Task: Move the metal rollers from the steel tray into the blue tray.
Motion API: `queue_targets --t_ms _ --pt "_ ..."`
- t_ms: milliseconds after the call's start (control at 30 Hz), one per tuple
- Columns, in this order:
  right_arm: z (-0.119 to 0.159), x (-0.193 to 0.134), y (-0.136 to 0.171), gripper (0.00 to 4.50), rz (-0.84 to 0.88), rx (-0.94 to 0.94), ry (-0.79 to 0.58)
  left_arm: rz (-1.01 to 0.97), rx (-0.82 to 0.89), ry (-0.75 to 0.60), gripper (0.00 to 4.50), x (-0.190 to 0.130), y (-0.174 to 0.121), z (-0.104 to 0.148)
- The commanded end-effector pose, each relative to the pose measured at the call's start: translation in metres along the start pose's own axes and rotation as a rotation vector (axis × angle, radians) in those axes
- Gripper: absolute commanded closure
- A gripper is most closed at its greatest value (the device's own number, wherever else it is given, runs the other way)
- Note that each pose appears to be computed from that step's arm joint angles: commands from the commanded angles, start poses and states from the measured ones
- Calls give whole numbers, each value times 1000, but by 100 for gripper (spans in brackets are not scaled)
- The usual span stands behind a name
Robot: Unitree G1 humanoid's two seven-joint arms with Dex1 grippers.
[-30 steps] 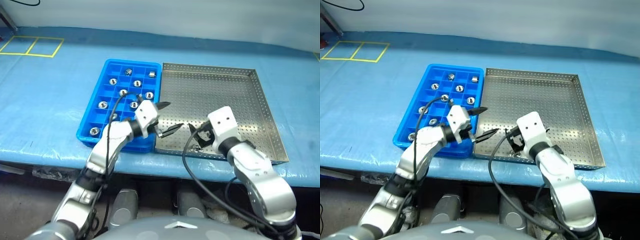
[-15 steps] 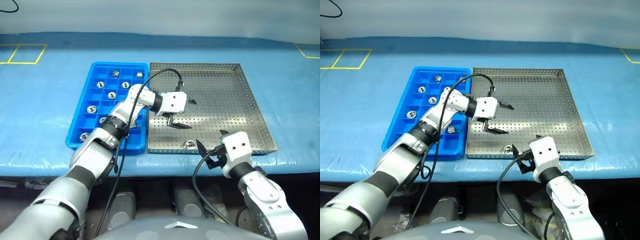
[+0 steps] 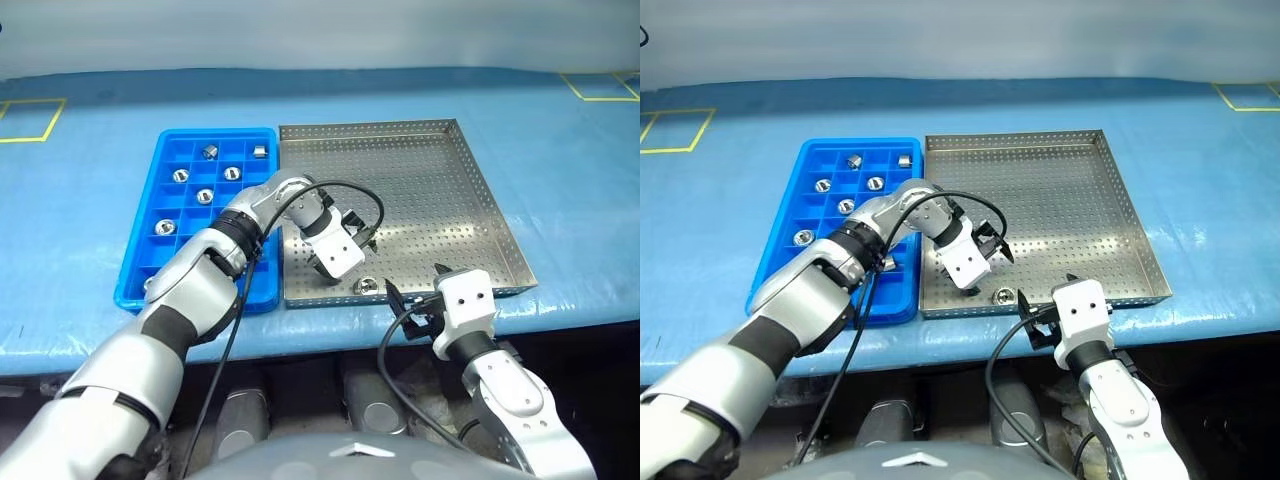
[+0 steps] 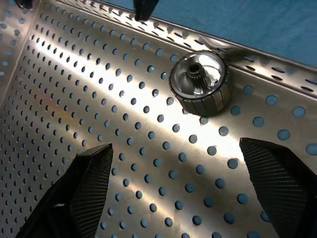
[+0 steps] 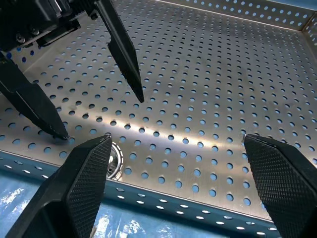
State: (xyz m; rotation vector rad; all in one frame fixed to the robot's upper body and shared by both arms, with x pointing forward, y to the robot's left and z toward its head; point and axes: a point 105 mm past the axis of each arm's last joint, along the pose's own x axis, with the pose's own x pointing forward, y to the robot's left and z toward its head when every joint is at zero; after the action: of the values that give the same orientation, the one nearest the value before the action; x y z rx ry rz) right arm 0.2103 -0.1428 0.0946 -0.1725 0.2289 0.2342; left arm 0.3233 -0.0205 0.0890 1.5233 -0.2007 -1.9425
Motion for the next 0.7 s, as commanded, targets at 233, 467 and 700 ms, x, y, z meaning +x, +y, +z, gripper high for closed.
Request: queue_targets --t_ms 233,467,700 --pt "13 -2 7 2 -35 27 -77 -64 200 28 0 6 17 15" --pt "12 -6 3 2 -91 42 -80 -142 244 26 0 14 13 20" --pt "11 -9 0 2 -130 46 -80 -242 200 17 0 17 1 18"
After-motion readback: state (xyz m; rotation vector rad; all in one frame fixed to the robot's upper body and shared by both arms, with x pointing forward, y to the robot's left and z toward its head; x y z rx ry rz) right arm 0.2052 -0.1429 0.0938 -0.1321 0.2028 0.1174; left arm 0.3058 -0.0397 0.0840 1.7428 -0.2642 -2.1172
